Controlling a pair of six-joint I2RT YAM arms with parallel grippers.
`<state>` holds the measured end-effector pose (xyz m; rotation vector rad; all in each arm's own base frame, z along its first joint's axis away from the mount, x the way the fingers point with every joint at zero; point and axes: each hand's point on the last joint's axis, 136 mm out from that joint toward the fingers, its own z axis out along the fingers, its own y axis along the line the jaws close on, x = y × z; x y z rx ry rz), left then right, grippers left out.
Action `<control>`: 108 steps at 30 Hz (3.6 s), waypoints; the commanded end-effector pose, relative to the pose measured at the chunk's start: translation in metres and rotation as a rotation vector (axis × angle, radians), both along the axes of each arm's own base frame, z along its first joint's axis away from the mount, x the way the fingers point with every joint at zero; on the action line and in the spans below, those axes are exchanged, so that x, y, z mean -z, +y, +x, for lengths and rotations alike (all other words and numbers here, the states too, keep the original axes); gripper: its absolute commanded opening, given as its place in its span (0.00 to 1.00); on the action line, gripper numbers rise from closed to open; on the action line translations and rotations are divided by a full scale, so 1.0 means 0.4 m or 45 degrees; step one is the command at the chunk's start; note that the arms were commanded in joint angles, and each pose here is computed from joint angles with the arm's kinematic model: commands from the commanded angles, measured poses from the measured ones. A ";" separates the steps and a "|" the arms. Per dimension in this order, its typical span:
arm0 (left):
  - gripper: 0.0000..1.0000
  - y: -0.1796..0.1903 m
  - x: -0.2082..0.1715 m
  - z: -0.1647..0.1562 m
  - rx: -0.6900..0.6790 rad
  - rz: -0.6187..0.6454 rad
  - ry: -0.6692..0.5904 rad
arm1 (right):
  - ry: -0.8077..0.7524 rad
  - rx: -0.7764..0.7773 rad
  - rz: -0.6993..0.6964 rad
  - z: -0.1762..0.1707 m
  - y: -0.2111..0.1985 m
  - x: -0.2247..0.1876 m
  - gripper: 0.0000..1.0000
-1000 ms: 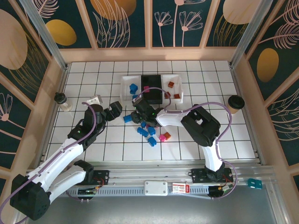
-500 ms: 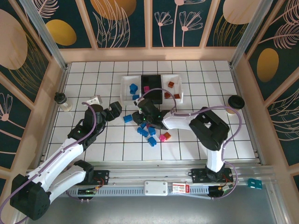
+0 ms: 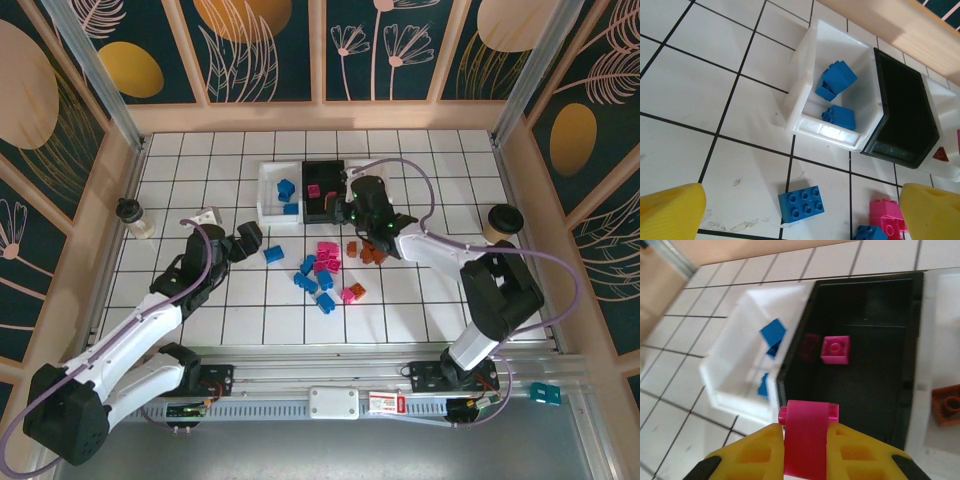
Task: Sort the legos into containers by color
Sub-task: Place the lego in the container, then pick up the lego from the center of the table, then place the lego in the container, then pick up the lego from the center of the table.
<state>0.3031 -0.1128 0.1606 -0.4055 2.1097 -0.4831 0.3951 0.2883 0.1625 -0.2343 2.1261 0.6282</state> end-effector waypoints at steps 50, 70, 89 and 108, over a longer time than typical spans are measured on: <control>0.44 -0.198 0.179 0.108 0.227 0.193 0.240 | -0.010 0.044 0.029 -0.140 -0.062 0.004 0.61; 0.57 -0.253 0.111 0.493 0.074 0.320 0.168 | 0.072 0.002 0.014 -0.254 -0.104 0.067 0.62; 0.99 -0.292 -0.143 0.208 0.301 -0.069 -0.099 | 0.253 0.021 -0.097 -0.351 -0.148 0.193 0.65; 0.99 -0.162 0.022 0.015 0.237 -0.049 0.027 | 0.194 0.165 -0.113 -0.208 -0.110 0.163 0.57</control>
